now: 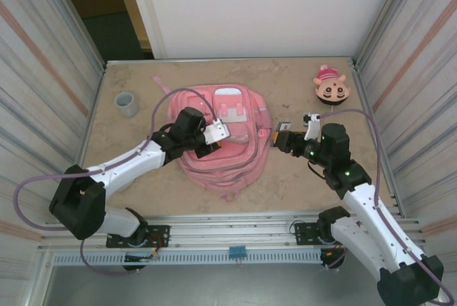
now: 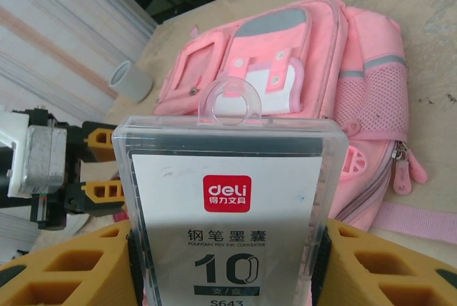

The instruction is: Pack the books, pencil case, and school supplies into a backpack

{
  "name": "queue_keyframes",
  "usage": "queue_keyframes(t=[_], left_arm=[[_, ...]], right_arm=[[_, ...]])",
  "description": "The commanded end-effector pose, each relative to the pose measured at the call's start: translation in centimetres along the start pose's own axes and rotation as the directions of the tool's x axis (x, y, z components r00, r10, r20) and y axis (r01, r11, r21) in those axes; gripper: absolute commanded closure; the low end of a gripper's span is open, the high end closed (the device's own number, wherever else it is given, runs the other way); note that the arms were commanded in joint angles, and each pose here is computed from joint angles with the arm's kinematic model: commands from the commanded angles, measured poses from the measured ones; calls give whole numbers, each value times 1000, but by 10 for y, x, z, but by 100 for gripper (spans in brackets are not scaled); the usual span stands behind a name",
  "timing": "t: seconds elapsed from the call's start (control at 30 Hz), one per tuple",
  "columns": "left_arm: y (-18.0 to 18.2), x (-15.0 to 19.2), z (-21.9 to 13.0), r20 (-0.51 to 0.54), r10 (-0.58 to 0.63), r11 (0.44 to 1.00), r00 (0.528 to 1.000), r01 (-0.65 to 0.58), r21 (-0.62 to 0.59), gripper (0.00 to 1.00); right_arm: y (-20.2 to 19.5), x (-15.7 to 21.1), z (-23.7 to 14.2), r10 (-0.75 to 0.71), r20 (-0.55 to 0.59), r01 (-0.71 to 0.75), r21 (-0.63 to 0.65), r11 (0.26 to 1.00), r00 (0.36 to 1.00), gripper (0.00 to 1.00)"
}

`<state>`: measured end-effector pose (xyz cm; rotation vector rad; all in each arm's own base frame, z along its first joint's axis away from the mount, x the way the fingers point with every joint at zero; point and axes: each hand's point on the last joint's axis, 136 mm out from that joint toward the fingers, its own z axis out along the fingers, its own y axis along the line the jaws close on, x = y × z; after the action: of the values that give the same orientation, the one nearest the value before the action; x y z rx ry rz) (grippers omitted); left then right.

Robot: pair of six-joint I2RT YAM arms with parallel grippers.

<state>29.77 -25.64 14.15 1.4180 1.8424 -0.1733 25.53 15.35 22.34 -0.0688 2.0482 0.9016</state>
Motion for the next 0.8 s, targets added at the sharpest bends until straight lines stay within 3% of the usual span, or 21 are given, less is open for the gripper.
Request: queue_keyframes(t=[0.0, 0.27, 0.37, 0.53, 0.77], left_arm=[[16, -9, -8, 12, -10, 997, 1000, 11, -71, 73], [28, -54, -41, 210, -71, 993, 975, 89, -77, 88], [29, -63, -48, 264, -97, 992, 960, 115, -53, 89], [34, -74, -57, 325, -155, 986, 933, 168, -10, 89], [49, -75, -66, 390, -279, 958, 877, 279, 59, 89]], right_arm=[[19, -20, -3, -75, 59, 78, -47, 996, 995, 56], [53, -15, 16, -352, 57, 356, -137, 924, 934, 59], [74, -5, 30, -505, 47, 505, -176, 845, 862, 60], [104, 17, 57, -738, 42, 730, -198, 654, 673, 62], [114, 39, 86, -858, 40, 851, -162, 500, 512, 64]])
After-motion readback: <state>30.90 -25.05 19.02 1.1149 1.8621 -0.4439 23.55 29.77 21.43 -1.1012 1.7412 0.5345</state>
